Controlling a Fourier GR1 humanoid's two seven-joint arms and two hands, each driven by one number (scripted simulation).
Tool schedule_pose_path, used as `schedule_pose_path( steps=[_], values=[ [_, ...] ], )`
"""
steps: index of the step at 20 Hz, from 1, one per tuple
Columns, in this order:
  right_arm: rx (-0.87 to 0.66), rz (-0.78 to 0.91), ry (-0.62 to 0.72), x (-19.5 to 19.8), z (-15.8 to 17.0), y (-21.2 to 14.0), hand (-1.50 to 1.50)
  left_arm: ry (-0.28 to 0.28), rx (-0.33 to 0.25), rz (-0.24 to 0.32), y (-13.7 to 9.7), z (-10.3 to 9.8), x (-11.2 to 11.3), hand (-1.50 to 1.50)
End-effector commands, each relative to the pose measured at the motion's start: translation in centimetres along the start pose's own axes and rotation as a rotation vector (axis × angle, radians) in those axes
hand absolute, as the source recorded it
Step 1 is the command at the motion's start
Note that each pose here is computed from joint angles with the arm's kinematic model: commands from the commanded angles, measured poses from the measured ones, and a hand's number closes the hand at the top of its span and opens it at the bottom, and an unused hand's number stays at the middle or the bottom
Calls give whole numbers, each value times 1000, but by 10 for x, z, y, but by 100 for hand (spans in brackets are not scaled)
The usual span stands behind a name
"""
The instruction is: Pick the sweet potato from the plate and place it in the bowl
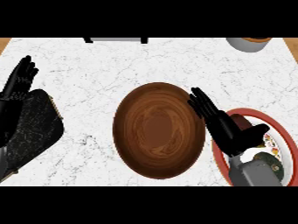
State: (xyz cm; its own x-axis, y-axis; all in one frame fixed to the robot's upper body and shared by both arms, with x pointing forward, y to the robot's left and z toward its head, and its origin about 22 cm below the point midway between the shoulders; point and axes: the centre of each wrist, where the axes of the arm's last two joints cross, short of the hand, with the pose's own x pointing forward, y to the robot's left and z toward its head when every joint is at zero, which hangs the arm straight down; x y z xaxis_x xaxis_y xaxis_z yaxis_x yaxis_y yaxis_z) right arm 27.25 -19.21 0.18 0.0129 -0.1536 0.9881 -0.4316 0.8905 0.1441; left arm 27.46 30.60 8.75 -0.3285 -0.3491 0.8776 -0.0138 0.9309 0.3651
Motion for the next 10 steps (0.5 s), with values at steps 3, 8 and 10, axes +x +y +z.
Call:
schedule_pose_path(
  steps=[3, 8, 10],
  values=[
    [-132, 120, -125, 35, 33, -67, 150, 75, -112, 108, -38, 5, 1, 0],
    [-336, 657, -57, 84, 63, -146, 150, 219, -244, 267, -86, 30, -19, 0],
    [-326, 403, -85, 29, 85, -148, -150, 222, -298, 292, -98, 23, -14, 0]
  ],
)
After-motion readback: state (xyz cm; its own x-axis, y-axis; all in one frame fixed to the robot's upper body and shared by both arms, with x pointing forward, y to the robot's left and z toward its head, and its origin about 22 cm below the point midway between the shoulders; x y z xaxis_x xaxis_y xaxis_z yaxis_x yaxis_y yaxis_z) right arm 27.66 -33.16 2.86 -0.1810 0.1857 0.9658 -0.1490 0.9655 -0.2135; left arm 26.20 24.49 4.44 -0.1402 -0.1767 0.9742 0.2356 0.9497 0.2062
